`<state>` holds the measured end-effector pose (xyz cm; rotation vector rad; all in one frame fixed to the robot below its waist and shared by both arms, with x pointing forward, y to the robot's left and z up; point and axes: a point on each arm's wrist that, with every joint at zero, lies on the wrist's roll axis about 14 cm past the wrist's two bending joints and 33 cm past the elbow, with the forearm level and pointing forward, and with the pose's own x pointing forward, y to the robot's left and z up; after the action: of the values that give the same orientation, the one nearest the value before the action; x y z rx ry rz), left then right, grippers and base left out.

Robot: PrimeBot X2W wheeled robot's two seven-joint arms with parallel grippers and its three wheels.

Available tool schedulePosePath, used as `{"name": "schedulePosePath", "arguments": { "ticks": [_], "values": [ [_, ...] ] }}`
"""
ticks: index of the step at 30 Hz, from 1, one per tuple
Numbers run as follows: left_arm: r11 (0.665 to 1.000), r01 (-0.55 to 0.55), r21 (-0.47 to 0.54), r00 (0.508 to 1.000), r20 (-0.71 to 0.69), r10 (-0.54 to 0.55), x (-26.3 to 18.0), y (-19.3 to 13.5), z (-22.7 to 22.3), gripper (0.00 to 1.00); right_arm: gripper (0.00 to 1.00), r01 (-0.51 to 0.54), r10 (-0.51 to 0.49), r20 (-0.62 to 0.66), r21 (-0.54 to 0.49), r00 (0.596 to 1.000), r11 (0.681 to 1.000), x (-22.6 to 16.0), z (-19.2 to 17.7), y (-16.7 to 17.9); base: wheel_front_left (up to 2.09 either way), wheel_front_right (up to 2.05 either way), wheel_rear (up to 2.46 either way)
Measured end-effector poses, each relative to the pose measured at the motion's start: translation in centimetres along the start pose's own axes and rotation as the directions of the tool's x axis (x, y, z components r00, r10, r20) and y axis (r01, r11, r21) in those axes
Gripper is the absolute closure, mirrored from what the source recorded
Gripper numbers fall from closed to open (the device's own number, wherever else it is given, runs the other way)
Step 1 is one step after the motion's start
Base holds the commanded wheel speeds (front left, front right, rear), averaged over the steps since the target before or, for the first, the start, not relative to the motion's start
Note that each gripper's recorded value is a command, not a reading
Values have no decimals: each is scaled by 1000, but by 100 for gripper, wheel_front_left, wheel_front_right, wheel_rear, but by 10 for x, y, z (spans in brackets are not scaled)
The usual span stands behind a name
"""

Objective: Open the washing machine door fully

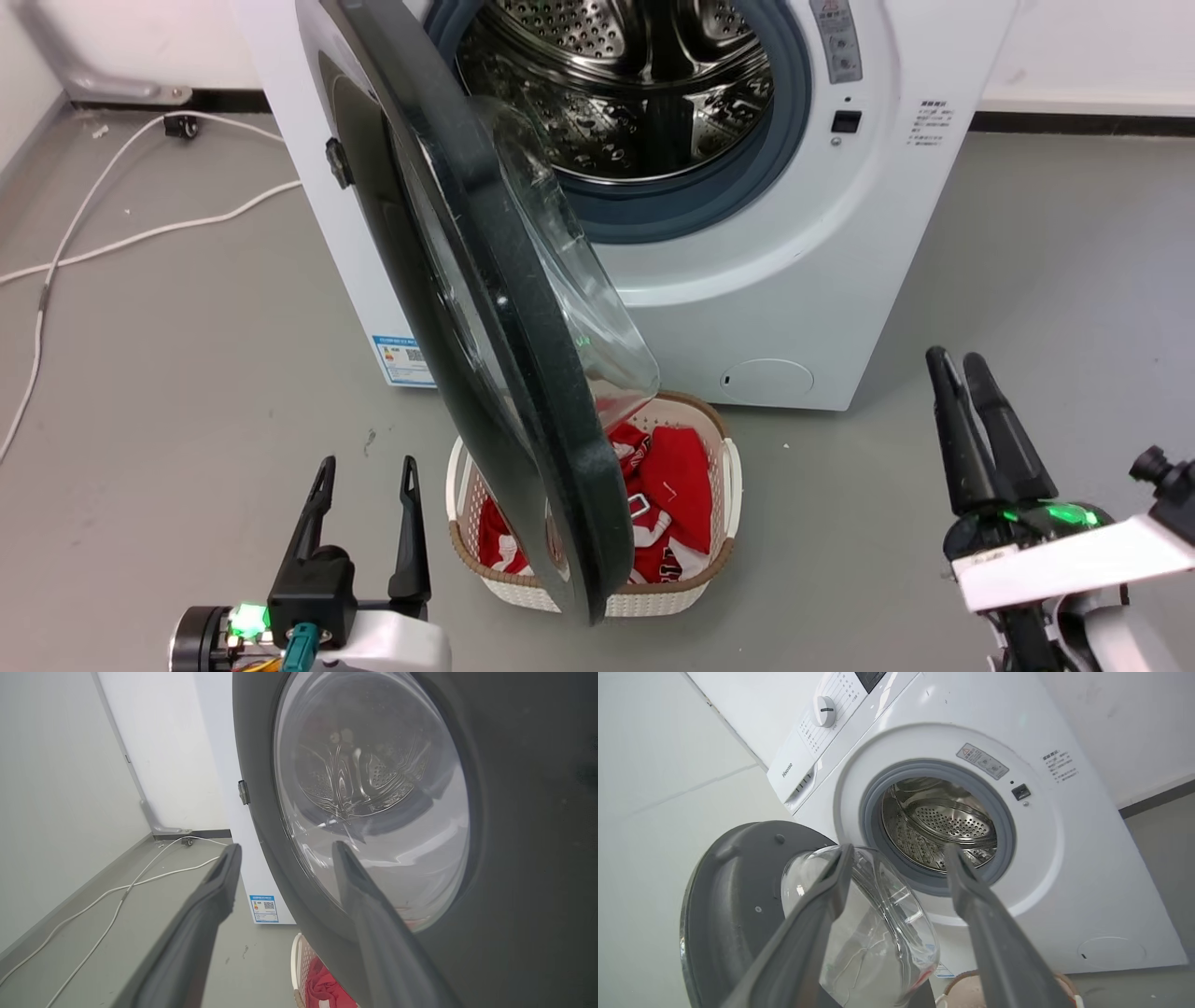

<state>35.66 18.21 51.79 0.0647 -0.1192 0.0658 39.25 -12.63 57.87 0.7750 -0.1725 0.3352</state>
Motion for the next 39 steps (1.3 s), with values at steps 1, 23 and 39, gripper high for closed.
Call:
{"name": "schedulePosePath", "arguments": {
  "ticks": [1, 23, 39],
  "values": [
    [1000, 0, 0, 1000, 3, 0, -1, 0, 1, 0, 0, 1, -1, 14, -40, 1000, 999, -2, 2, -2, 0, 0, 0],
    [1000, 27, -7, 999, 19, -27, -4, -7, 6, 0, 0, 92, -47, 85, -667, 995, 739, -42, 20, -8, 0, 0, 0],
    [1000, 19, -8, 1000, 25, -19, -10, -6, 9, 0, 0, 160, -168, 47, -622, 985, 766, -69, 6, -37, 0, 0, 0]
  ]
}}
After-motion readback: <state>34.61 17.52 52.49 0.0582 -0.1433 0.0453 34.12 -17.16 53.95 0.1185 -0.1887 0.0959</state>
